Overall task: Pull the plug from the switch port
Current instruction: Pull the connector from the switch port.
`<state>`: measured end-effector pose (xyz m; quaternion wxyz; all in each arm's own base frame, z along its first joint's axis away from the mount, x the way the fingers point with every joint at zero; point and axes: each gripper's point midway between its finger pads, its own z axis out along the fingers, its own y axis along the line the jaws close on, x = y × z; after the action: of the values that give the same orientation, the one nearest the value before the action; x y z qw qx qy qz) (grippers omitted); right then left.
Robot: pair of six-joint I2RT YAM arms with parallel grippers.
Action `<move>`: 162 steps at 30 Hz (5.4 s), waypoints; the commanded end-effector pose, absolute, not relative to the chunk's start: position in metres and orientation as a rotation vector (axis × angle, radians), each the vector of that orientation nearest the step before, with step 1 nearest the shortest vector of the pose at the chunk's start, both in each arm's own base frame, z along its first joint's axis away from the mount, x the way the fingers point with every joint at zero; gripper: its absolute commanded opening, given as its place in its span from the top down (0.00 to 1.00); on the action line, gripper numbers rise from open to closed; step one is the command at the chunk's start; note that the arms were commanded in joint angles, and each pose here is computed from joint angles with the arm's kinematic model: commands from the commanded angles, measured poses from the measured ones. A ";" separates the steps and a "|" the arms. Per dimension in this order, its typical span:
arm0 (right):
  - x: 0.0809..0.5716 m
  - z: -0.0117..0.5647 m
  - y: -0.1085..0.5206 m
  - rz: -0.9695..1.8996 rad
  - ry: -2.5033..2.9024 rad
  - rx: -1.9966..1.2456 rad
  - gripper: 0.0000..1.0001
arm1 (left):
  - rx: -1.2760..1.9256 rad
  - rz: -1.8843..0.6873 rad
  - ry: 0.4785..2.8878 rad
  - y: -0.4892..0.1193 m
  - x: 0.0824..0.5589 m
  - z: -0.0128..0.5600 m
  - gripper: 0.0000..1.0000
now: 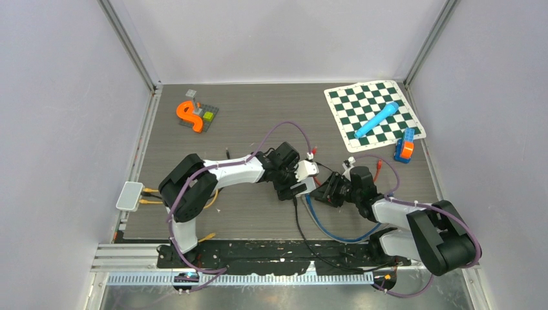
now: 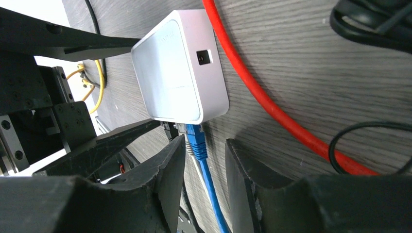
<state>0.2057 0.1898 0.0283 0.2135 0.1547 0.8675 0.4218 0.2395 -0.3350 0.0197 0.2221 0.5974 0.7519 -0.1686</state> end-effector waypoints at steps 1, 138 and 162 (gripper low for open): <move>0.213 0.036 0.199 1.238 2.357 0.415 0.58 | 1.675 -0.490 2.064 -0.339 0.236 0.017 0.43; 0.217 0.019 0.206 1.299 2.325 0.451 0.95 | 1.707 -0.666 2.100 -0.345 0.212 0.023 0.51; 0.188 0.009 0.189 1.170 2.424 0.339 0.95 | 1.661 -0.553 2.148 -0.337 0.231 0.014 0.53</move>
<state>0.1974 0.2028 0.0240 0.2133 0.1222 0.8502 0.4655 0.2332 -0.3418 0.0217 0.2053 0.5927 0.7529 -0.1993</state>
